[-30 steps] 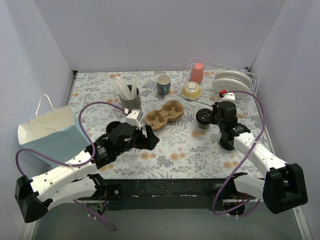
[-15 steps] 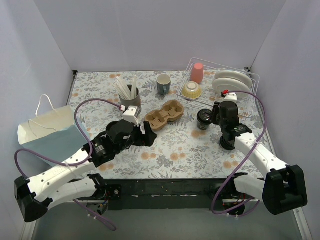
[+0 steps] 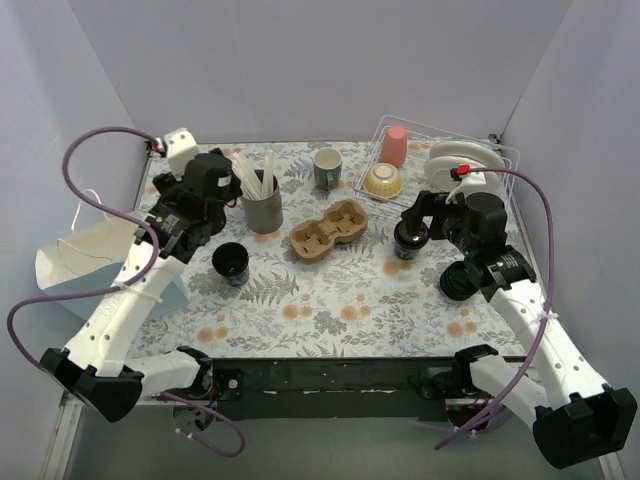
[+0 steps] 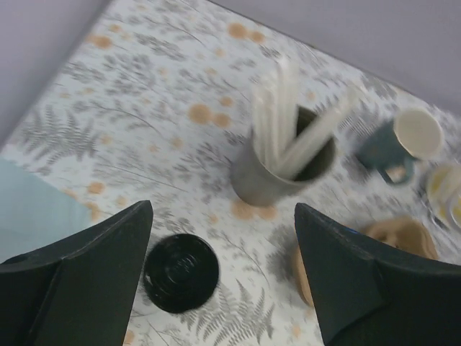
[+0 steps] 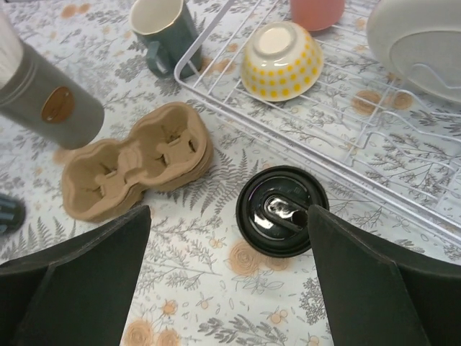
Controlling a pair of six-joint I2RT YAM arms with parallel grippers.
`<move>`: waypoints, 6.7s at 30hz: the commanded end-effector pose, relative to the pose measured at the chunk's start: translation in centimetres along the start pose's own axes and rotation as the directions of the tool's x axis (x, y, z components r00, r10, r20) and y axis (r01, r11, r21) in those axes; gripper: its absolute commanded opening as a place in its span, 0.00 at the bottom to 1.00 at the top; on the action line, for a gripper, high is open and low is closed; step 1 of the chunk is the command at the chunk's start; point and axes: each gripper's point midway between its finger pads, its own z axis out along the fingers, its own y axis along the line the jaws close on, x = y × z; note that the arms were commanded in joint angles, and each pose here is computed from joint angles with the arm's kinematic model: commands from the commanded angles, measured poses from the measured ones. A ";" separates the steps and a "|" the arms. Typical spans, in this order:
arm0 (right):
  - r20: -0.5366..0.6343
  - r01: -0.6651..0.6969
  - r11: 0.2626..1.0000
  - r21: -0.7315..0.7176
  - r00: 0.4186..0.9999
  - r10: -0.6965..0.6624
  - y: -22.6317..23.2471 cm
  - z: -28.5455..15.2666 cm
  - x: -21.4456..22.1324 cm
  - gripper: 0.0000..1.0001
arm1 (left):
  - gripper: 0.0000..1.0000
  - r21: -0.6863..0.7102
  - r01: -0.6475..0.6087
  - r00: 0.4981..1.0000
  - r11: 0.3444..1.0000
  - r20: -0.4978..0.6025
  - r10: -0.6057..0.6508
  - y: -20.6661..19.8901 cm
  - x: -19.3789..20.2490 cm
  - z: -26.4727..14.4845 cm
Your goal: Pack the takeout coffee
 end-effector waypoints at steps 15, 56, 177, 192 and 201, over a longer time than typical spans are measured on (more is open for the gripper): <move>0.028 0.058 0.954 -0.295 0.998 -0.052 5.7 -5.8 -2.0 0.97 | 0.66 -0.458 -0.049 0.998 0.888 -0.060 0.024 15.2 -2.9 2.5; 0.141 0.101 0.957 -0.273 0.988 -0.064 6.1 -11.2 -6.1 0.96 | 0.00 0.504 0.063 0.992 0.861 0.062 -0.109 0.7 -13.8 -10.9; 0.035 0.072 0.802 -0.593 0.997 -0.063 11.2 -11.1 -2.6 0.85 | 0.78 0.833 0.214 0.957 0.511 -0.283 0.059 -14.6 -0.9 -14.0; 0.080 0.371 0.596 -0.712 0.886 -0.457 24.2 -3.5 -3.9 0.87 | 0.98 0.323 0.267 0.927 0.908 -0.344 -0.150 -3.0 1.2 2.5; 0.017 0.398 0.449 -0.800 0.764 -0.645 27.2 -0.2 1.2 0.85 | 0.98 0.225 0.308 0.940 0.924 -0.219 -0.260 0.6 0.7 2.6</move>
